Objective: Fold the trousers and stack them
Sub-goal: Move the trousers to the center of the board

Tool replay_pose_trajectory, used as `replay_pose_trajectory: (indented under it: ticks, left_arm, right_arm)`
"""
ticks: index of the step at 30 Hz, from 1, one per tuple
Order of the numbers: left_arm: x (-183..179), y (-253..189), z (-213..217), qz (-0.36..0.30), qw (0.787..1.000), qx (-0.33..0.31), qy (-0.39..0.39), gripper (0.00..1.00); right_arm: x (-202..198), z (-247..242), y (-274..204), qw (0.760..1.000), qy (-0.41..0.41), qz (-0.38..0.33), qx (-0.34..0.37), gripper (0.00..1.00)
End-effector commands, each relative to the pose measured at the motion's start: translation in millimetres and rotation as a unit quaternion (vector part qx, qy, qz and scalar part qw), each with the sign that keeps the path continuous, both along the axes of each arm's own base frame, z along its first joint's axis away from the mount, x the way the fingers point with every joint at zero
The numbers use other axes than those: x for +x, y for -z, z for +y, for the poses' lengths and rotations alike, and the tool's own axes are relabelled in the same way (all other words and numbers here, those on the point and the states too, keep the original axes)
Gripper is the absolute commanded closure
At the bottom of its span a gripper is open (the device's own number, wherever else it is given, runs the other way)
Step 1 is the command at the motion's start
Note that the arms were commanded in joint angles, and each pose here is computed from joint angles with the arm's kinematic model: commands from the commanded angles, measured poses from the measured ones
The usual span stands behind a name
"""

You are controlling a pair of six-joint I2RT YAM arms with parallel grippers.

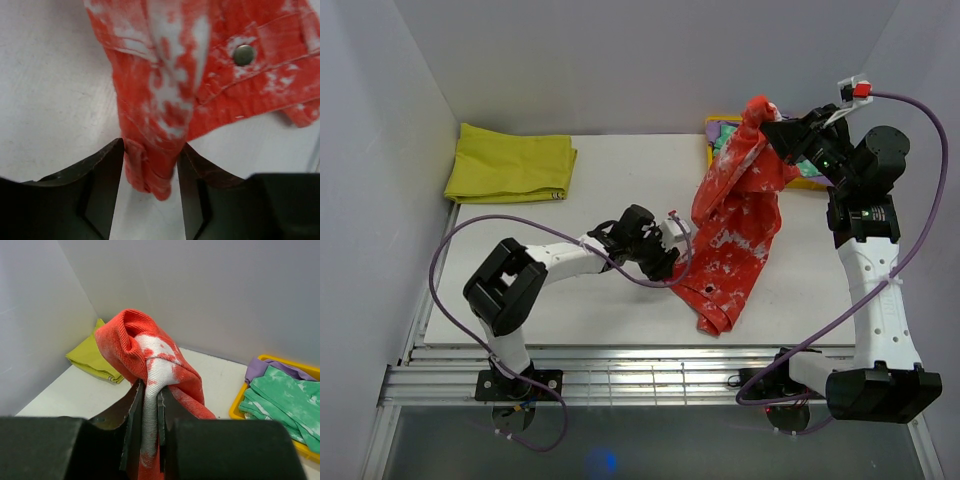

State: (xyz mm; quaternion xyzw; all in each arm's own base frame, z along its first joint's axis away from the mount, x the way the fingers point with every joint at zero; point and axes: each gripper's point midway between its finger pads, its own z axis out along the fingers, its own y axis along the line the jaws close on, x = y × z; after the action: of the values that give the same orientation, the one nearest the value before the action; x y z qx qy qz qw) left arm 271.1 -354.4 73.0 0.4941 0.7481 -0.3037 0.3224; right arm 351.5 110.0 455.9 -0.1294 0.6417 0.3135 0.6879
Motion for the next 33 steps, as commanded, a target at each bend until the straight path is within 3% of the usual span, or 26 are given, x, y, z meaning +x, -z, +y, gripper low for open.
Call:
replay_pose_trajectory:
  ticks: [1,2,4,7,8,12,14,17,18,21,22,23,24,25,26,27,28,29,30,33]
  left_arm:
    - [41,3,0,-0.046,0.996,0.023,-0.069,0.47]
    - [52,7,7,-0.05,0.995,0.037,-0.084,0.67]
    - [72,-5,23,-0.048,0.991,0.047,-0.113,0.99]
    - [104,-35,81,-0.038,0.982,0.044,-0.178,1.0]
    - [121,-46,115,-0.04,0.975,0.046,-0.213,1.0]
    - [135,-114,207,-0.103,0.957,0.052,-0.265,1.0]
    - [141,-163,246,-0.174,0.945,0.063,-0.27,1.0]
    - [142,-214,278,-0.259,0.923,0.092,-0.27,1.0]
    - [141,-223,284,-0.273,0.918,0.1,-0.27,1.0]
    - [121,-230,302,-0.293,0.911,0.131,-0.26,1.0]
    - [111,-221,308,-0.288,0.913,0.143,-0.253,1.0]
    - [93,-223,309,-0.297,0.912,0.147,-0.241,1.0]
    - [71,-183,311,-0.265,0.925,0.177,-0.205,1.0]
    - [54,-166,312,-0.254,0.931,0.189,-0.181,1.0]
    - [31,-160,312,-0.264,0.931,0.197,-0.16,1.0]
    - [1,-114,312,-0.226,0.943,0.222,-0.101,1.0]
    - [-16,-96,313,-0.216,0.945,0.234,-0.078,1.0]
    - [-29,-89,316,-0.228,0.94,0.243,-0.069,1.0]
    - [-45,-54,325,-0.205,0.938,0.274,-0.046,1.0]
    - [-62,-25,339,-0.19,0.93,0.313,-0.035,1.0]
  right_arm:
    - [-5,-9,-30,0.998,0.024,-0.057,-0.005,0.92]
    - [-7,-11,-34,0.998,0.026,-0.063,-0.01,0.92]
    - [-5,-19,-33,0.997,0.042,-0.058,-0.018,0.92]
    - [6,-41,-36,0.995,0.079,-0.051,-0.032,0.92]
    - [10,-48,-23,0.995,0.088,-0.017,-0.034,0.92]
    - [31,-82,-1,0.991,0.117,0.05,-0.034,0.92]
    - [45,-85,24,0.991,0.093,0.098,-0.023,0.92]
    - [49,-55,47,0.989,-0.037,0.144,0.013,0.92]
    - [42,-40,43,0.986,-0.101,0.131,0.012,0.92]
    - [41,-37,66,0.983,-0.13,0.133,-0.01,0.9]
    - [35,-39,92,0.974,-0.126,0.185,-0.011,0.87]
    - [33,-44,114,0.974,-0.121,0.182,-0.057,0.84]
    - [28,-49,138,0.969,-0.111,0.209,-0.076,0.77]
    - [7,-50,172,0.951,-0.109,0.279,-0.079,0.62]
    - [-8,-54,212,0.935,-0.103,0.327,-0.094,0.36]
    - [-15,-72,244,0.921,-0.067,0.355,-0.145,0.24]
    - [-26,-81,262,0.909,-0.05,0.378,-0.166,0.05]
    - [-39,-90,285,0.894,-0.037,0.408,-0.181,0.02]
    - [-41,-110,294,0.885,-0.004,0.414,-0.214,0.03]
    - [-31,-128,279,0.887,0.021,0.379,-0.262,0.06]
